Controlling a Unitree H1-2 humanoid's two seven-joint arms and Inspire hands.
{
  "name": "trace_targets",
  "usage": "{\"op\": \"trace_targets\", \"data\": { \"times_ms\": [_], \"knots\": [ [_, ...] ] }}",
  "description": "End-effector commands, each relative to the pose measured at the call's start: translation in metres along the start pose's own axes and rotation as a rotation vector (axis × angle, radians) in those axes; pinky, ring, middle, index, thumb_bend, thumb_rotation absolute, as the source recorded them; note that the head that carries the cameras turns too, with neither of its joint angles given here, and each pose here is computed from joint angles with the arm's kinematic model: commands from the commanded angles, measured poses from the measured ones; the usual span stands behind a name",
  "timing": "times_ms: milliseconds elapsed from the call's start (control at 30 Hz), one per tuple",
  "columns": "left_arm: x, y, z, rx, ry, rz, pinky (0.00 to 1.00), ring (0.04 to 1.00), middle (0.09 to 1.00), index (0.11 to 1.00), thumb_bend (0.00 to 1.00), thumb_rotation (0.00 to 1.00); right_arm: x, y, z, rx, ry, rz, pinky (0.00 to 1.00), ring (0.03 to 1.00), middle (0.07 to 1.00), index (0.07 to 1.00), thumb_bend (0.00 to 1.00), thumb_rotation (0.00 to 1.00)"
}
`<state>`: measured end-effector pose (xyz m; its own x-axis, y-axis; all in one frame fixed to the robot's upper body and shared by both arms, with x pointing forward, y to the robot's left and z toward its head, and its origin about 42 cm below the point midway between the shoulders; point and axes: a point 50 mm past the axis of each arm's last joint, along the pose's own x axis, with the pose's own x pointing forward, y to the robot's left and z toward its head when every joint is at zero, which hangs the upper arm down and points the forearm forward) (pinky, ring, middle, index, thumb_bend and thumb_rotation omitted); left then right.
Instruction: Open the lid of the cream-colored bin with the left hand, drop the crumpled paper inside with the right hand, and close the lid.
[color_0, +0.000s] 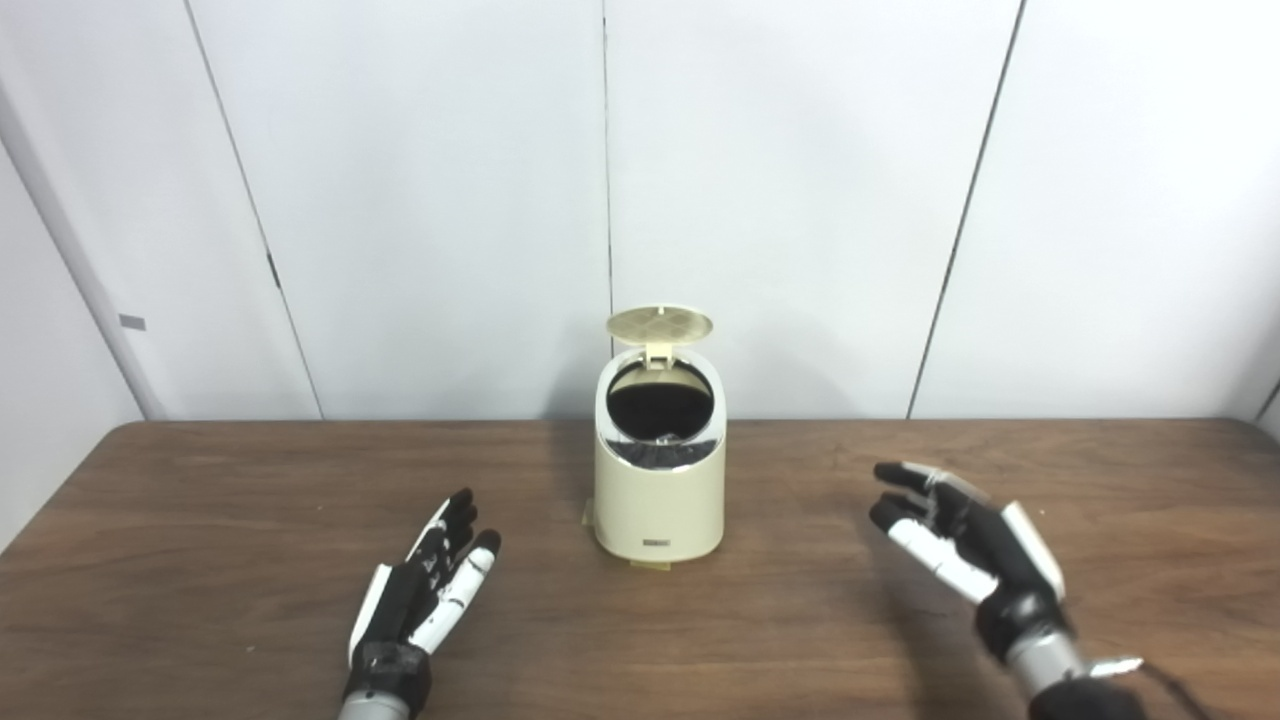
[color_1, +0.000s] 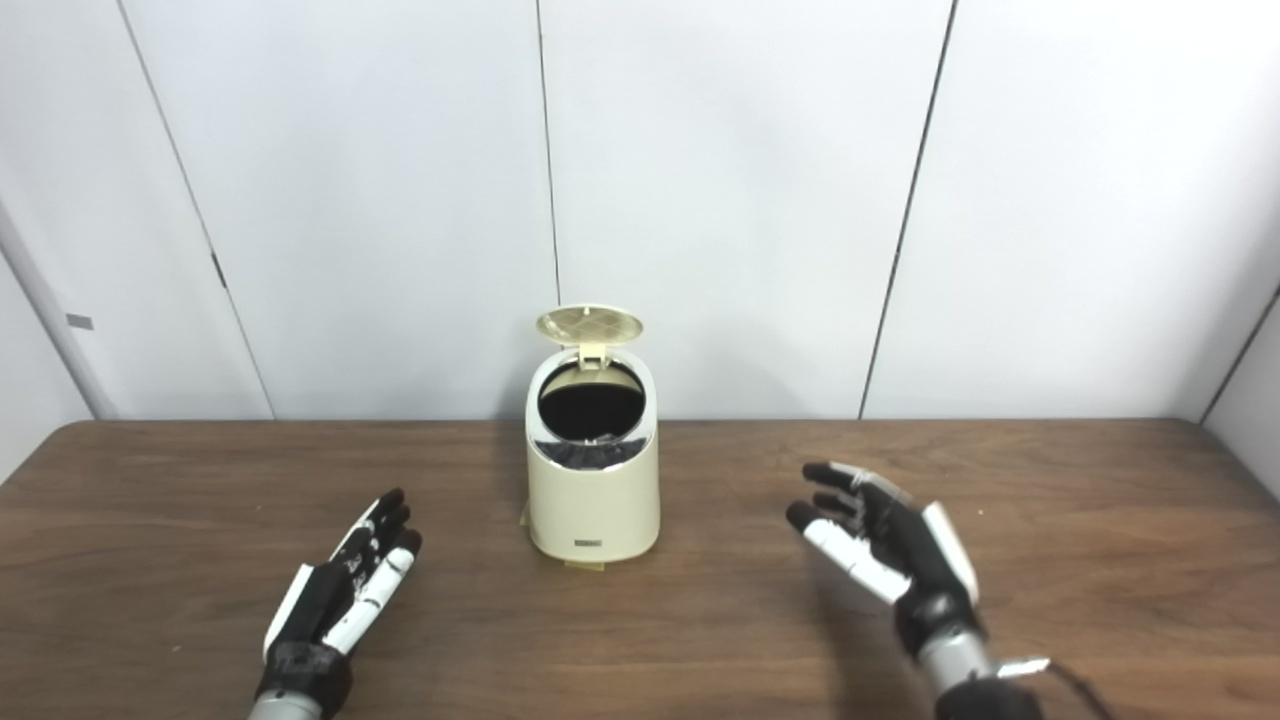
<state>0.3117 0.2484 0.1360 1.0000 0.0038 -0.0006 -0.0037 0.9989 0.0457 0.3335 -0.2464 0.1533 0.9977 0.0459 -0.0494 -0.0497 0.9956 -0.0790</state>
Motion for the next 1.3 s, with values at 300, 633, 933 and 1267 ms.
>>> {"op": "trace_targets", "data": {
  "times_ms": [300, 633, 933, 1267],
  "knots": [
    [0.012, 0.001, 0.020, 0.027, -0.065, -0.009, 0.99, 0.974, 0.957, 1.000, 0.54, 0.57, 0.000, -0.004, -0.006, 0.072, -0.079, -0.049, 1.00, 1.000, 1.000, 1.000, 0.67, 1.00],
    [0.014, 0.007, 0.024, 0.044, -0.071, -0.005, 1.00, 0.979, 0.956, 0.995, 0.52, 0.56, 0.001, 0.001, -0.013, 0.122, -0.140, -0.092, 1.00, 1.000, 1.000, 1.000, 0.61, 1.00],
    [0.035, 0.011, 0.044, 0.095, -0.117, -0.015, 0.99, 0.959, 0.945, 0.992, 0.51, 0.67, 0.005, 0.003, -0.020, 0.150, -0.158, -0.103, 1.00, 1.000, 1.000, 1.000, 0.63, 1.00],
    [0.085, 0.002, 0.100, 0.130, -0.247, -0.040, 0.92, 0.922, 0.926, 0.964, 0.48, 0.70, 0.005, 0.008, -0.023, 0.194, -0.194, -0.089, 1.00, 1.000, 1.000, 1.000, 0.67, 1.00]
  ]
}}
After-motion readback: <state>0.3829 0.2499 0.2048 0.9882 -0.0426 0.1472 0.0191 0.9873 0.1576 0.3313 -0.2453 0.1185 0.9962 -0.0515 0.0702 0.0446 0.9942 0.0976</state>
